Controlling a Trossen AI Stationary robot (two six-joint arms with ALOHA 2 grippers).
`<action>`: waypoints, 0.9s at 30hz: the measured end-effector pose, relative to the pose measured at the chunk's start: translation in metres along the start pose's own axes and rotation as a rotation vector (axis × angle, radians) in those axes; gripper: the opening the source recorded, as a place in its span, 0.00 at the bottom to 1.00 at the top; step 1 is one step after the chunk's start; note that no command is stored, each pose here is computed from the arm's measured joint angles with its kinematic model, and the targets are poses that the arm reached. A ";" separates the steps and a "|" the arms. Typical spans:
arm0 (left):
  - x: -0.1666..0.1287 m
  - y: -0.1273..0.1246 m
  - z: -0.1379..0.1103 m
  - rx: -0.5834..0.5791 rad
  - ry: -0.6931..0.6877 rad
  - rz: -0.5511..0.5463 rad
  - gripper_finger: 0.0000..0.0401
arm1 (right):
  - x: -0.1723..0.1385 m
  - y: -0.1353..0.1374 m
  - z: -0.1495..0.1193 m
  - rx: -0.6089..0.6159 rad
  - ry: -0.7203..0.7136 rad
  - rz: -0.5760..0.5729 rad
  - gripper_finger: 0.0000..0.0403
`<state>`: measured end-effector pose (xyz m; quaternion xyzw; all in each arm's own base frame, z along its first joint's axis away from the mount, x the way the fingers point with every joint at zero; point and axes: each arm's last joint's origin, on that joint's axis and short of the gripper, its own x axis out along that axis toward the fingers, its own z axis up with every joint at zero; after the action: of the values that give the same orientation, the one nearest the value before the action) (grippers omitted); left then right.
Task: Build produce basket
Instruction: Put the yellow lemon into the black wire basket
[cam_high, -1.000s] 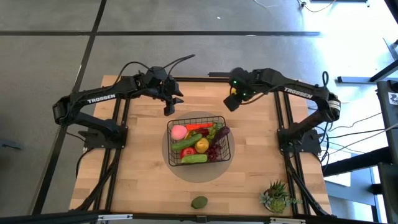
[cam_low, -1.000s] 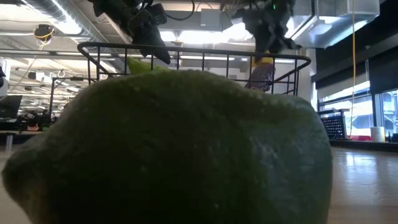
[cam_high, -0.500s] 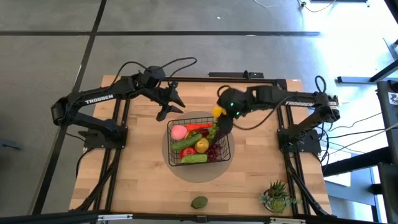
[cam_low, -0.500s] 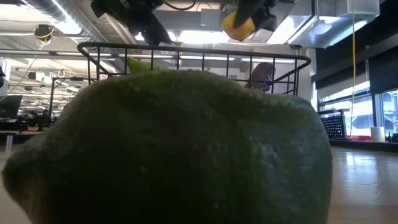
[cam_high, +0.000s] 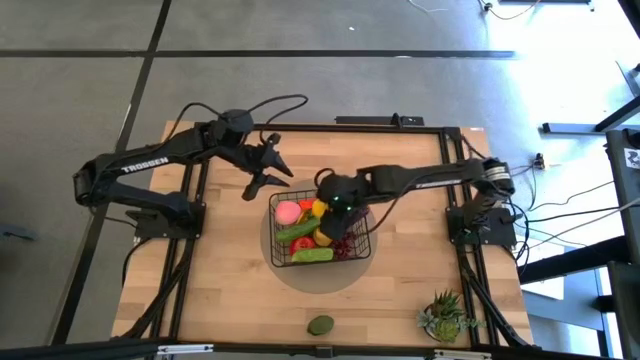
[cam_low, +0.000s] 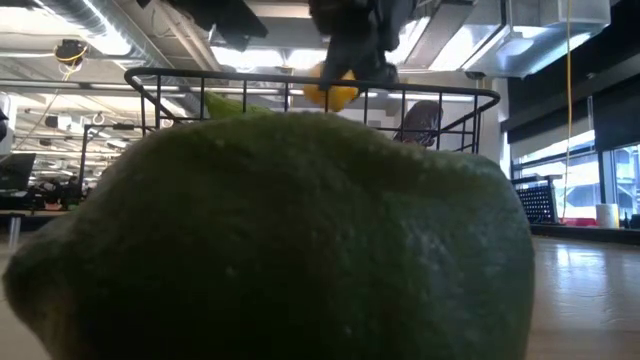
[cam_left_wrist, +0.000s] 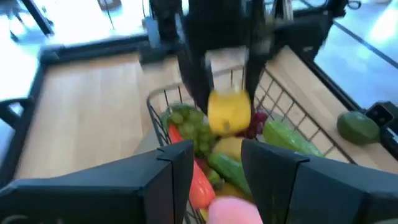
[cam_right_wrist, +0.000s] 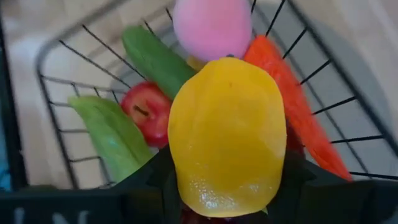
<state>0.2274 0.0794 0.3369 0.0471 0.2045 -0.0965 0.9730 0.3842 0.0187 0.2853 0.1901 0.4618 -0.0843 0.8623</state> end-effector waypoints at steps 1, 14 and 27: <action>-0.002 -0.001 0.002 0.010 -0.012 0.007 0.31 | 0.006 0.000 -0.001 -0.008 0.016 -0.007 0.38; -0.017 -0.014 0.007 0.023 -0.023 0.019 0.31 | 0.053 -0.008 -0.008 -0.024 0.138 -0.026 0.38; -0.017 -0.017 -0.001 -0.035 0.045 -0.019 0.31 | 0.054 -0.016 -0.006 0.079 0.186 0.045 0.45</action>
<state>0.2084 0.0656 0.3422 0.0304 0.2284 -0.1012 0.9678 0.4047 0.0085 0.2339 0.2413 0.5317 -0.0651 0.8092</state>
